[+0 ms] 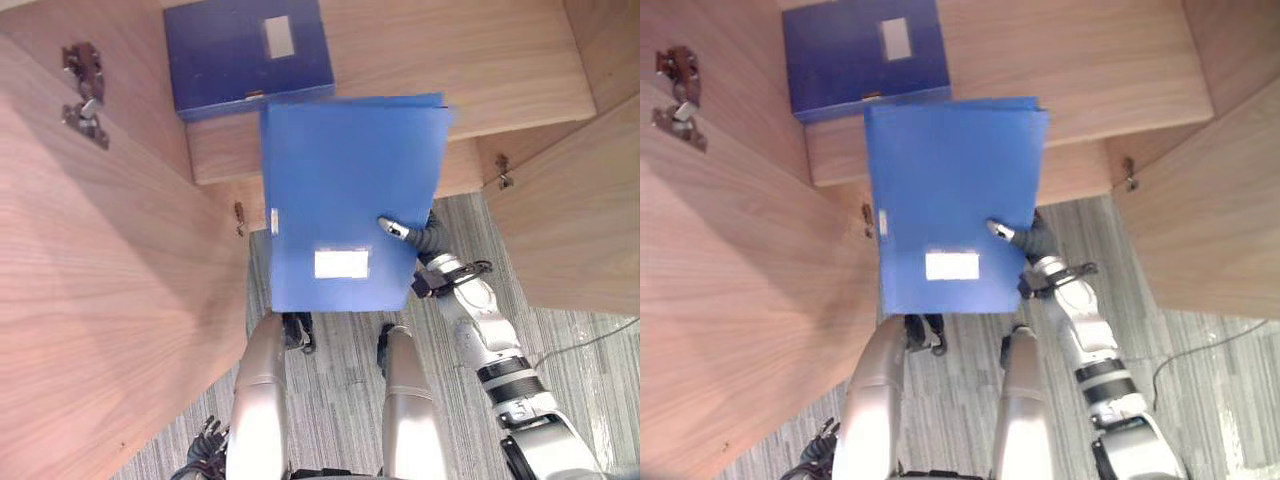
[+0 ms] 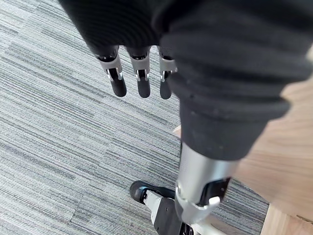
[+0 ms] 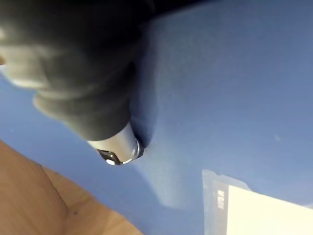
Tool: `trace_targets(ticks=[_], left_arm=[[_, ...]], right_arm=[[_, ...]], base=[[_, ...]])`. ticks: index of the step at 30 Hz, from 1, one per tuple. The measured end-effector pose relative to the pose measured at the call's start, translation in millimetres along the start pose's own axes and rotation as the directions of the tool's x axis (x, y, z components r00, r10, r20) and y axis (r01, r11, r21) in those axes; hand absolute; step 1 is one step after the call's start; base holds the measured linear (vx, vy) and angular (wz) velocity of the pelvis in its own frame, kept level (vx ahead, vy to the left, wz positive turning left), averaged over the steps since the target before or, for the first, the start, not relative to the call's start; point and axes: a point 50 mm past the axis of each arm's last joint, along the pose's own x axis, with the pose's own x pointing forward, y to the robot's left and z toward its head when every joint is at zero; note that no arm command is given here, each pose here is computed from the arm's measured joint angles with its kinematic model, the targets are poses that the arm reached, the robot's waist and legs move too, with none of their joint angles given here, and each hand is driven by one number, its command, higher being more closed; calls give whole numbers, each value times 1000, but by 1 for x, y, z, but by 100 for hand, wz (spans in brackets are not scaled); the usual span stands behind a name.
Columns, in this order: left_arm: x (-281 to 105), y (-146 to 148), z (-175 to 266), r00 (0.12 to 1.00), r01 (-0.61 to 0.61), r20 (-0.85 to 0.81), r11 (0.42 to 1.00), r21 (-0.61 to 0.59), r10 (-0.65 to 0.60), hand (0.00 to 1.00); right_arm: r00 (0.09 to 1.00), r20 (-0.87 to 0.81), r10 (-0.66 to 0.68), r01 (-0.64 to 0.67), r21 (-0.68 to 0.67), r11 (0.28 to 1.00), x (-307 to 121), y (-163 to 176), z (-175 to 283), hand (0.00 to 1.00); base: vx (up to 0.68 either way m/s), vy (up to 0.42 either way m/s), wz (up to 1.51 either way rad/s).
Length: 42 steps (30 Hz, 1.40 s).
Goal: Walk over to the cabinet, pick up the folder, carry it to the office cabinet, place the folder inside the office cabinet, then close the office cabinet door
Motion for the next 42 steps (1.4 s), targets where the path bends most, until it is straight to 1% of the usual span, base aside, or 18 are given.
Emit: trace_targets(ticks=[2,5,6,7,10,12,15,17,19,21,25,28,30,32,35,38,40,42], left_arm=[[1,-4,4,1000,14,16,1000,21,-14,0],[2,-16,18,996,37,82,993,109,-46,0],[2,-21,26,991,45,116,989,140,-62,0],[2,-24,29,989,51,130,987,151,-71,0],[1,-28,33,986,38,154,982,183,-67,0],[1,-28,34,985,30,163,982,187,-61,0],[0,-32,40,979,12,193,970,245,-61,0],[-1,-35,41,977,10,203,964,265,-66,0],[-1,-37,41,976,15,205,961,276,-74,0],[-1,-38,40,976,11,205,961,276,-70,0],[-2,-38,39,976,7,206,959,283,-68,0],[-4,-40,38,975,12,207,956,295,-77,0],[-4,-40,38,974,15,211,954,299,-82,0],[-7,-40,40,970,16,226,955,297,-87,0],[-10,-43,42,963,31,244,951,307,-110,0],[-10,-46,42,962,36,246,947,319,-120,0],[-11,-47,44,960,38,251,946,323,-124,0],[-11,-48,44,960,41,251,946,322,-127,0]], right_arm=[[1000,24,-6,4,67,998,5,6,1,100],[995,95,-27,5,227,974,17,11,12,100],[988,147,-52,3,319,948,24,12,23,100],[982,175,-72,2,372,928,27,11,30,100],[911,345,-228,-7,563,826,41,-8,79,100],[870,404,-284,-24,609,793,44,-16,100,100],[795,428,-429,43,666,745,42,-52,130,100],[725,451,-520,56,714,698,37,-75,151,100],[628,460,-628,35,789,614,30,-100,180,100],[574,457,-679,2,829,560,25,-113,198,100],[519,409,-751,4,877,481,16,-132,220,100],[519,386,-763,11,889,457,19,-134,234,100],[532,340,-776,52,901,431,22,-136,234,100],[548,320,-773,77,901,427,27,-134,236,100],[586,350,-731,97,865,492,37,-122,254,100],[619,370,-693,100,838,536,48,-108,267,100],[640,366,-676,149,803,577,53,-103,268,100],[644,363,-673,162,796,583,55,-102,271,100]], base=[[31,2,21],[38,-10,34],[29,-12,28],[35,-1,21],[35,10,19],[16,8,8],[22,8,14],[23,7,12],[19,6,10],[13,-4,12],[18,-28,17],[10,-39,7],[20,-55,8],[19,-60,9],[1,-53,6],[-26,-56,2],[-28,-48,0],[-28,-37,0]])
